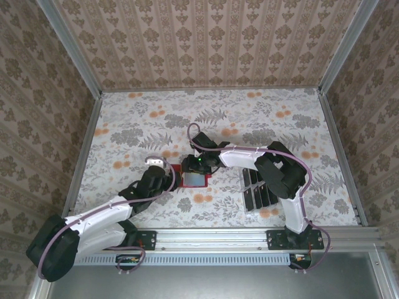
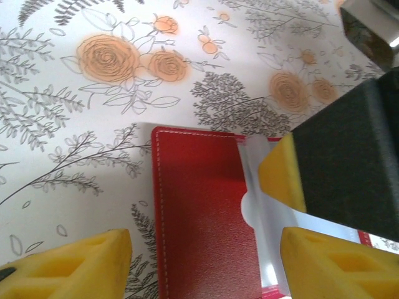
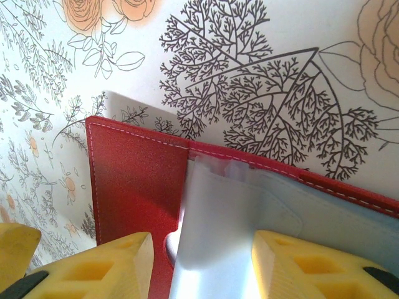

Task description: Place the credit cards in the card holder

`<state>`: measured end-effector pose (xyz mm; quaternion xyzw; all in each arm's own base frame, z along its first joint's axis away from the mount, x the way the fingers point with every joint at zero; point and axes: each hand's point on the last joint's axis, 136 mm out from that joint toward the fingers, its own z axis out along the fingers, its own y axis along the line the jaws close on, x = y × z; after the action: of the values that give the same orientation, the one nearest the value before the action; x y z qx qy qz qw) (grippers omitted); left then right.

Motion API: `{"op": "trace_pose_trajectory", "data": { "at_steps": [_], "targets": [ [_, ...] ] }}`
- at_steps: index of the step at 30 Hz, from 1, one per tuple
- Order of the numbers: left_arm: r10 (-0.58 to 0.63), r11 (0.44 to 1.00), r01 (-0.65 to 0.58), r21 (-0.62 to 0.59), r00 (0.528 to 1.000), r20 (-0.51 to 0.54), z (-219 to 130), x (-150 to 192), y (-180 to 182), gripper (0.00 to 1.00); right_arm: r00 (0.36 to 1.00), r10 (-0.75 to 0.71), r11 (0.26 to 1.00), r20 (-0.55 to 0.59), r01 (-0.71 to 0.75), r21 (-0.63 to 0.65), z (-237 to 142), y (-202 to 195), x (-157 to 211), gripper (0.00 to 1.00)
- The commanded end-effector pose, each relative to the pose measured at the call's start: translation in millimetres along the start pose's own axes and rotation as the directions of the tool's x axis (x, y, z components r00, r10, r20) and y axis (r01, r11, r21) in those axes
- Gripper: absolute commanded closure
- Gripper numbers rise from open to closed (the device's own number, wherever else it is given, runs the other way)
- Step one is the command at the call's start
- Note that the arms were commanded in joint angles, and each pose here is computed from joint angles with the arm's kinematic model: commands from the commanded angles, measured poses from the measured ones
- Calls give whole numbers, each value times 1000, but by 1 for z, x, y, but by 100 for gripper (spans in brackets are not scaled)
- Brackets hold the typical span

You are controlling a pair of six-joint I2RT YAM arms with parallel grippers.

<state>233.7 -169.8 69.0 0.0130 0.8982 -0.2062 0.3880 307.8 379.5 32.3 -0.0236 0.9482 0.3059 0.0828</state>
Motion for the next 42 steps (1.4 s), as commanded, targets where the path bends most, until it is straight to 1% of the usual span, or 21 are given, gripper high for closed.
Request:
{"op": "trace_pose_trajectory", "data": {
  "at_steps": [1,11,24,29,33,39,42],
  "targets": [
    [29,998,-29,63,1000,2,0,0,-11,34,997,39,998,-66,-35,61,14,-22,23,52],
    [79,991,-74,114,996,-44,2,16,-26,35,997,41,997,-68,-37,61,14,-22,23,52],
    [110,985,-100,137,991,-69,17,16,-43,35,997,38,998,-69,-35,54,14,-20,23,52],
    [109,991,-102,92,991,-76,23,15,-38,35,997,39,998,-71,-36,53,15,-21,23,52],
    [100,995,-103,-18,989,-108,26,20,-20,38,997,36,998,-70,-33,44,13,-17,22,52],
    [96,992,-107,-66,984,-149,29,31,-10,44,998,25,999,-52,-24,22,6,-6,15,51],
    [93,992,-106,-74,983,-158,30,34,-7,44,999,24,1000,-48,-23,15,4,-2,13,51]
  ]
}}
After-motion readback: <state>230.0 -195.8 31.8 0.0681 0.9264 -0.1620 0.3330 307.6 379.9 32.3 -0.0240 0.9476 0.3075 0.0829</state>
